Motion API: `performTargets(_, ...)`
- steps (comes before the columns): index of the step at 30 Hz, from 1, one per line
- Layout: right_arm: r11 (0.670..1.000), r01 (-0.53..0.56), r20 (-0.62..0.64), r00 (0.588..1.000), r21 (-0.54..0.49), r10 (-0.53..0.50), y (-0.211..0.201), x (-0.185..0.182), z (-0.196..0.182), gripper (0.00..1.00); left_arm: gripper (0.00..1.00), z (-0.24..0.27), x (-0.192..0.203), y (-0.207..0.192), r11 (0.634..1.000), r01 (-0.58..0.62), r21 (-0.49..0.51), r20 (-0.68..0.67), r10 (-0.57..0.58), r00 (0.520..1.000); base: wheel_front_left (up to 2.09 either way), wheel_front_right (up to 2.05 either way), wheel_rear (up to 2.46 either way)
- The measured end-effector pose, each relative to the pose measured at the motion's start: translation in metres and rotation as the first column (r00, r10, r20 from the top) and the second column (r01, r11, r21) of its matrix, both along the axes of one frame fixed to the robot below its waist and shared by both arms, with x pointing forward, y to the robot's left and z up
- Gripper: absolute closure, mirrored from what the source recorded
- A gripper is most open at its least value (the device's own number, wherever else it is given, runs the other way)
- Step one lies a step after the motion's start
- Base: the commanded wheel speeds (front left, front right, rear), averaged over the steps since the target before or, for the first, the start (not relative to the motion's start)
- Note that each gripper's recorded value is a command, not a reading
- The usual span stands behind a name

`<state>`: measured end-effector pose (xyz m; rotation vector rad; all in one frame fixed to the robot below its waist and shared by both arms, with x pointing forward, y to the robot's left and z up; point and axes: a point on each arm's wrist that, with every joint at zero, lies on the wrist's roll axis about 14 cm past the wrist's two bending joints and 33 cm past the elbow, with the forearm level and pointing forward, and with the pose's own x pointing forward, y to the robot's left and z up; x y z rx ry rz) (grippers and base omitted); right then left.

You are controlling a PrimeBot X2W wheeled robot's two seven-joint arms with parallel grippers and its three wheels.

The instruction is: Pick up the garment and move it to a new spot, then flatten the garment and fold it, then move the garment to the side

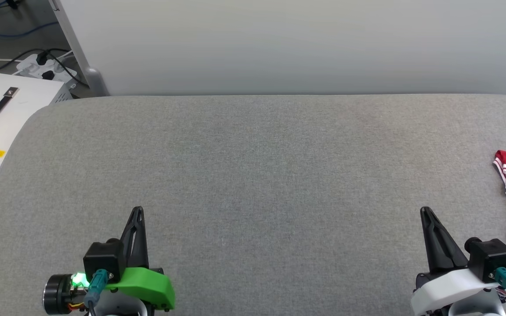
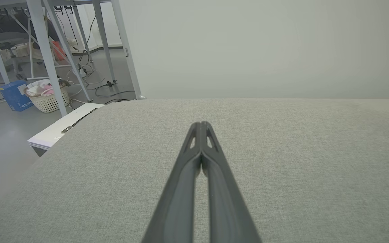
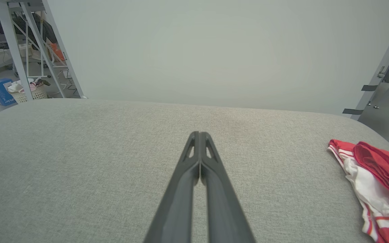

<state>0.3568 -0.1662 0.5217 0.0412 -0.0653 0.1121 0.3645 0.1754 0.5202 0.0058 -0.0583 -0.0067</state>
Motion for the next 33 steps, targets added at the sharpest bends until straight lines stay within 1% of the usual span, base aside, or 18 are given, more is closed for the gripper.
performTargets(33,0.999,-0.011,-0.037,0.999,-0.046,0.010,0.0033,0.0052,-0.0001,1.00,1.00,-0.0014,0.0011,0.0016,1.000,-0.003,0.018,-0.041,0.004,0.999,0.00,0.00,0.00)
